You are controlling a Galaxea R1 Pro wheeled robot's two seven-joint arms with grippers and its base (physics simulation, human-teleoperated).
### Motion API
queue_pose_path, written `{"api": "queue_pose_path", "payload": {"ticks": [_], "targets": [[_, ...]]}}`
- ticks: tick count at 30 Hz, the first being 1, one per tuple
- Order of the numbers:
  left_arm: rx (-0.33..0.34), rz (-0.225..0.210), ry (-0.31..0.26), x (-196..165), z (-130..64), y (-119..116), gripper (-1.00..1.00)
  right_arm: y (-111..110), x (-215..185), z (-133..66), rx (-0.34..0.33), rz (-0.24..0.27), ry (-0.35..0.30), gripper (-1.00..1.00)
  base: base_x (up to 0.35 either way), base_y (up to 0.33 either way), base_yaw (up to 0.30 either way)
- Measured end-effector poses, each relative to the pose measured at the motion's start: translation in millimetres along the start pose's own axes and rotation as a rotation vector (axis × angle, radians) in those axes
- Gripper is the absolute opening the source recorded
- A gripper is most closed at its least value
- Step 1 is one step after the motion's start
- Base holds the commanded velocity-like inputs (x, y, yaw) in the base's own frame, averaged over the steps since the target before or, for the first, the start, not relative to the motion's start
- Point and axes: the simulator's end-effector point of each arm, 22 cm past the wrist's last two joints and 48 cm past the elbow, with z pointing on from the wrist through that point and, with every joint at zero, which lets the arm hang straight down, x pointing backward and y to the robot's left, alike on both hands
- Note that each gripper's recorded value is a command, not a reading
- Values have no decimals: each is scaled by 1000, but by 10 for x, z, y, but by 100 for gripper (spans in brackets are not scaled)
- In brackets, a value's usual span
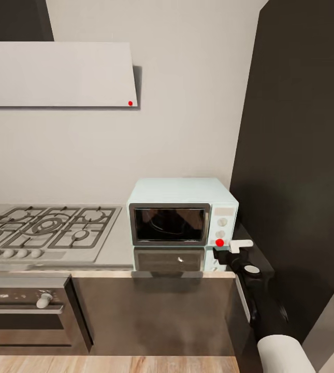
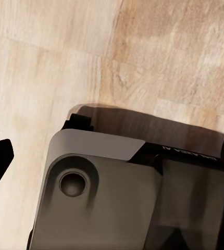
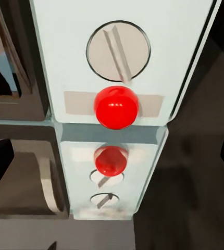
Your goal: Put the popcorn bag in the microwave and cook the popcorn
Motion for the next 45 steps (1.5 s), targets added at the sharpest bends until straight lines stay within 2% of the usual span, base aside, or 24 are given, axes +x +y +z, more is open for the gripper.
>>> {"api": "queue_pose_path", "payload": {"ticks": [3,4,9,12,25,37,41,45], "targets": [[0,0,-1,-4,0,3,100,1,0,0,-1,0,0,100,0,0,0],[0,0,0,-2,0,4,100,-4,3,0,0,1,1,-100,0,0,0],[0,0,0,-1,0,3,100,-302,87,-13,53,58,14,-100,0,0,0],[-1,0,0,-1,0,5,100,-352,83,-20,63,66,12,-100,0,0,0],[2,0,1,5,0,-18,100,-235,36,-24,47,75,1,-100,4,0,0],[2,0,0,5,-1,-17,100,-213,83,-17,42,80,9,-100,232,0,0],[2,0,0,4,-1,-18,100,-143,304,28,29,76,53,-100,158,0,0],[3,0,-1,5,-4,-18,100,-128,370,24,26,77,65,-100,78,0,0]]}}
